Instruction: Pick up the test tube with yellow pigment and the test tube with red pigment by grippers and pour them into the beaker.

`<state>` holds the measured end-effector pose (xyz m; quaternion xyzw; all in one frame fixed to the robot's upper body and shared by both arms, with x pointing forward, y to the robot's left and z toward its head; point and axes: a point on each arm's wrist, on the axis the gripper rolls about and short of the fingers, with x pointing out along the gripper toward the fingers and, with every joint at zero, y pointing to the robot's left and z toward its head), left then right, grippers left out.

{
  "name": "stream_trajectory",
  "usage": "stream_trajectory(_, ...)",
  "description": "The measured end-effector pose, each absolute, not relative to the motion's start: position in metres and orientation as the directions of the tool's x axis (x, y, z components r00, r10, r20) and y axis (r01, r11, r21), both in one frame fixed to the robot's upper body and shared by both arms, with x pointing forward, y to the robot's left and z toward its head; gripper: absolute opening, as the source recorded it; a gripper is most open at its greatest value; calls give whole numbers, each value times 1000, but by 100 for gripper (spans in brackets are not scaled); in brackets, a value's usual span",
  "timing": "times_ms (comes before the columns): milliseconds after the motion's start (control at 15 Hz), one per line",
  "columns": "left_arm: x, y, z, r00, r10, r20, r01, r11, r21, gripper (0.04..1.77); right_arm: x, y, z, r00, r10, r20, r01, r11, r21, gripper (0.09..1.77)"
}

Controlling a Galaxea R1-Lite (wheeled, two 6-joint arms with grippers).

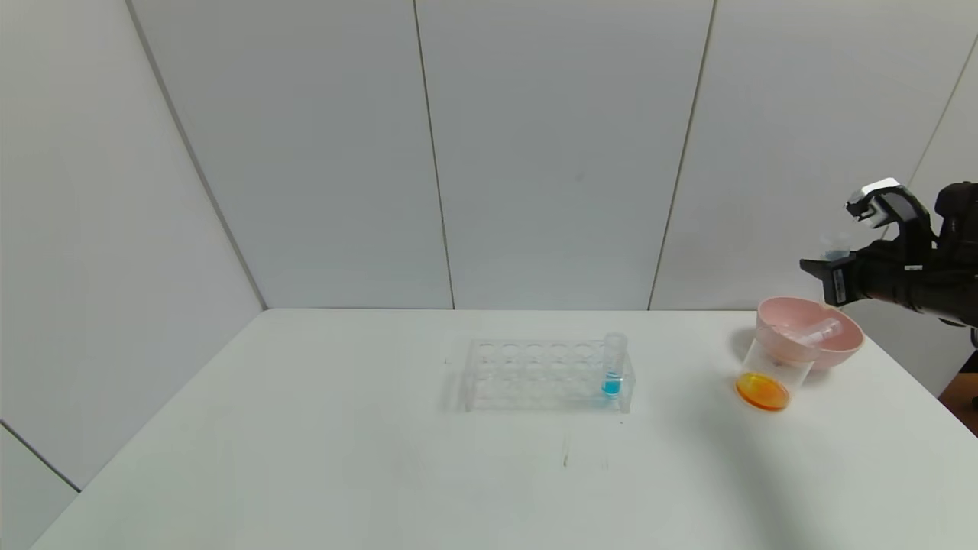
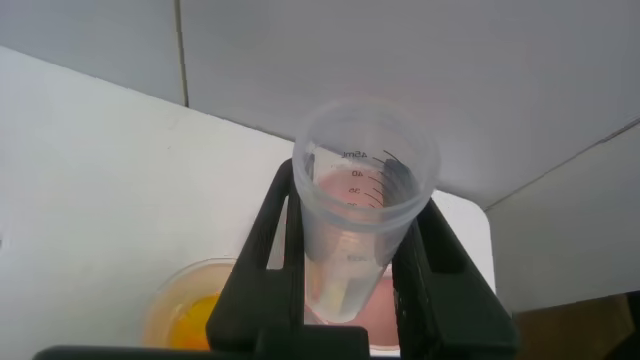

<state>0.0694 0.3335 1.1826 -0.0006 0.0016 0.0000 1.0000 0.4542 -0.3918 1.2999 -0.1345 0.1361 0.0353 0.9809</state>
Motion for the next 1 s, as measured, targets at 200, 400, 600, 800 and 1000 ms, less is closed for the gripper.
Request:
stream_trajectory(200,69,334,1183,1000,0,-4,0,1000,-1,176,459,-393,1295,958,33,-286,-103,967,-234,56)
stream_trajectory(400,69,334,1183,1000,0,-4,0,1000,-1,176,462,-398,1290,954,19,-300,-88,973,-215,56)
stream_trajectory(600,69,334,1183,1000,0,-4,0,1000,-1,176,464,-403,1286,953,7,-302,-75,974,-213,56)
stream_trajectory(800,69,334,1183,1000,0,-4,0,1000,-1,176,470,-414,1278,950,-17,-312,-46,980,-192,56)
stream_trajectory(1000,69,334,1183,1000,0,-3,0,1000,-1,176,476,-421,1267,943,-30,-333,-34,982,-184,74)
